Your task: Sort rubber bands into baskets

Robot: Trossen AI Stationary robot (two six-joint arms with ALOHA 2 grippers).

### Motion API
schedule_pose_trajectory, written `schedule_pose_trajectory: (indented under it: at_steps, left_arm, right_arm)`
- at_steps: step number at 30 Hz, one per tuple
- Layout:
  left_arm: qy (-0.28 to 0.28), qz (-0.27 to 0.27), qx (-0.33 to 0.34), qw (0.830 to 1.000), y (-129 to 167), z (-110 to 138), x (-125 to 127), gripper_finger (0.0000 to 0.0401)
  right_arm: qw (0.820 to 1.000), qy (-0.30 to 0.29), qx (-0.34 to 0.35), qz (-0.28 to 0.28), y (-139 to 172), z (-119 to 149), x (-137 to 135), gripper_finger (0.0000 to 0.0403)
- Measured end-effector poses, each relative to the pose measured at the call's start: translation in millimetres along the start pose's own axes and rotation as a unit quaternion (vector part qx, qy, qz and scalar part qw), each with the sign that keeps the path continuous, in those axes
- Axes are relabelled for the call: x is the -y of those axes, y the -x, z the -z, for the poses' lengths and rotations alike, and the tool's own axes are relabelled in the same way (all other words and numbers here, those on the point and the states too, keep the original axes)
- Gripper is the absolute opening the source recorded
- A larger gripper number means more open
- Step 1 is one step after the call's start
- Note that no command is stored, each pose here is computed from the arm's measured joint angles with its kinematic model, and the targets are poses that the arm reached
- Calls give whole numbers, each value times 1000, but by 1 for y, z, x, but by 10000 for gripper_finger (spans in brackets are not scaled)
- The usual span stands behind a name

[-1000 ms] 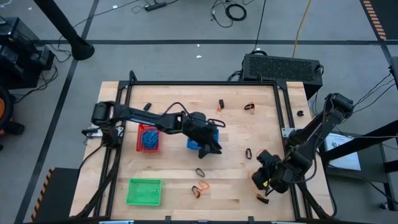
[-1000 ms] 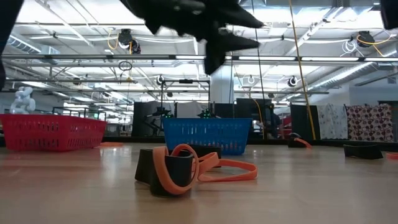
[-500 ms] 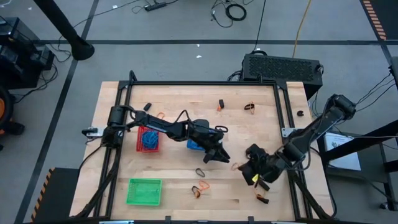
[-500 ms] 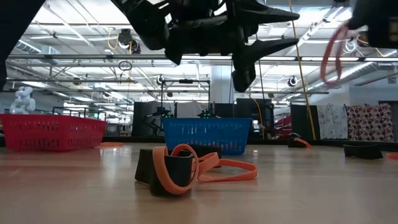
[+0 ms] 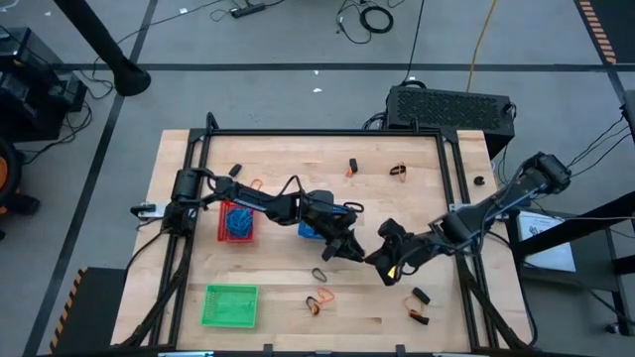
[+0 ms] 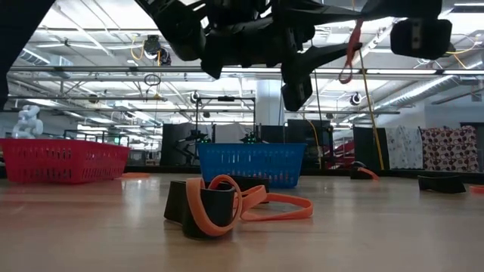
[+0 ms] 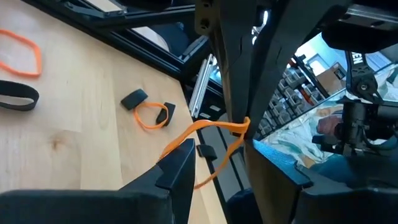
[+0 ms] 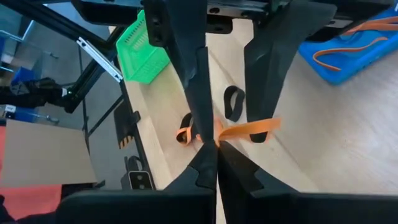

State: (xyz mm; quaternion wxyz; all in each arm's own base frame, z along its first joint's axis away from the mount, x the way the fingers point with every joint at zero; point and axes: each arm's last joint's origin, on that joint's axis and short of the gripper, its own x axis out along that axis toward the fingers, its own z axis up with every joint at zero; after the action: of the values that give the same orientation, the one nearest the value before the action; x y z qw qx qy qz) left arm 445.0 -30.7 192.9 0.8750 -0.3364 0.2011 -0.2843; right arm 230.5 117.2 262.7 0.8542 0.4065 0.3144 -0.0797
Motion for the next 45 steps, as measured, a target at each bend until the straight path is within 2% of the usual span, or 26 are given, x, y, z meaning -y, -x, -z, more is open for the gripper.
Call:
schedule_pose_trajectory:
  at_steps: [11,15,21,27,32,36,39,42,45]
  left_arm:
    - [-26,35,-27,999,-7,7,9,142]
    - [-26,31,-25,999,-6,7,9,107]
    - [-29,27,-22,999,-7,7,8,10]
    - [-29,26,-20,999,-7,6,8,4]
    - [-23,19,-16,999,-3,3,4,3]
    - [-4,-2,-21,1000,9,-5,-4,3]
    - [28,-37,-43,998,24,-8,-15,2]
    - [52,-91,-78,991,40,-7,-25,2]
    - [70,-174,-108,976,56,-2,-35,2]
  right_arm:
    - [1000,4,7,11,-1,-5,4,0]
    - [1000,4,5,10,-2,-5,4,0]
    - [1000,4,-16,1,-1,-4,3,0]
    - [1000,20,-10,9,-2,-5,5,6]
    - [999,31,-9,35,-2,-6,10,53]
    - [997,38,-24,63,-1,-3,15,98]
    - [996,37,-35,79,0,0,18,125]
    - [995,40,-41,86,0,3,19,144]
    - [995,42,-41,81,0,5,18,155]
